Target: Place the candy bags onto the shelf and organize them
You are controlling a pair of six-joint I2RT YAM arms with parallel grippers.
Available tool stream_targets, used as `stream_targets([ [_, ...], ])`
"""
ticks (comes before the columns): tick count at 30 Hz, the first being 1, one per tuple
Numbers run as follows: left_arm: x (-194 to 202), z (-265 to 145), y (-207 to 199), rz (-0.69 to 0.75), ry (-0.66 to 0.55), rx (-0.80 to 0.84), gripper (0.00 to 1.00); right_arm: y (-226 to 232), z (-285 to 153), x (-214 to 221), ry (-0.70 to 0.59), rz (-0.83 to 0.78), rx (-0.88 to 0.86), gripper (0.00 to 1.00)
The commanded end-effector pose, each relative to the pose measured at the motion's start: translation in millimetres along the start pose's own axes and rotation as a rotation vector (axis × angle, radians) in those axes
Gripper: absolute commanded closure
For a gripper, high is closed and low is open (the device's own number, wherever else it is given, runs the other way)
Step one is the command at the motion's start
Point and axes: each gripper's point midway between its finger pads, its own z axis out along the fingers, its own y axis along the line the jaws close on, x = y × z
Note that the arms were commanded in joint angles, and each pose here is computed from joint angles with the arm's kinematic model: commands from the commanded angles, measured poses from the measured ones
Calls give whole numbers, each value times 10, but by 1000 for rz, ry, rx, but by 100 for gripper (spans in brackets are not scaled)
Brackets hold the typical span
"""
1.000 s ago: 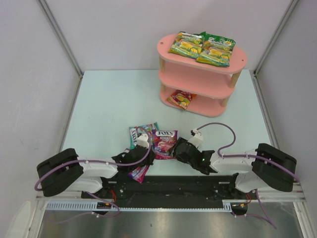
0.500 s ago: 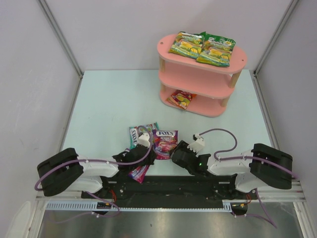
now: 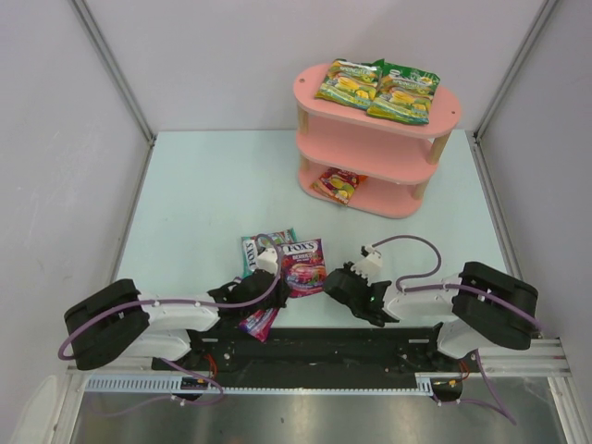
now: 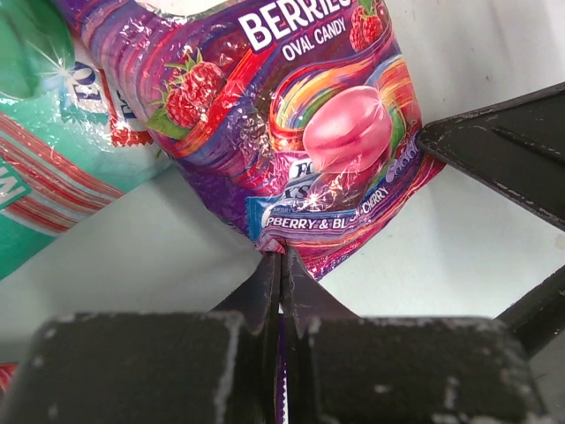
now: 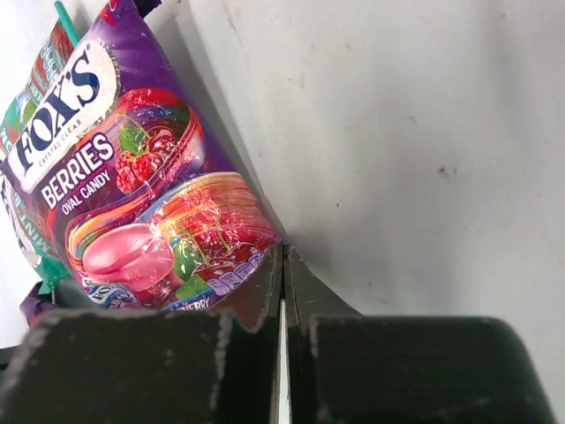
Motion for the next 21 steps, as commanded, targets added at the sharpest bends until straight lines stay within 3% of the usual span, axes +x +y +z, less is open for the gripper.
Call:
stream_targets([
  [1,-63,-30,-217,-41,-6,78,100,309,-52,107,54,-26,-116,100],
  [7,-67,-65,-185,-47,-9,69,100,435,-276,-74,-24,-77,-168,100],
  [8,-72,-85,-213,-54,-5,82,100,424,-296,-103,-30,-109,-170,95],
  [9,-81,-97,-238,-58,-6,93,100,394,-312,-125,-30,-128,-160,83],
  [12,-108,-144,-331,-87,-1,136,100,365,-369,-220,-34,-134,-153,67],
  [21,-210,-254,-612,-199,-9,265,100,393,-310,-89,28,-116,-175,63],
])
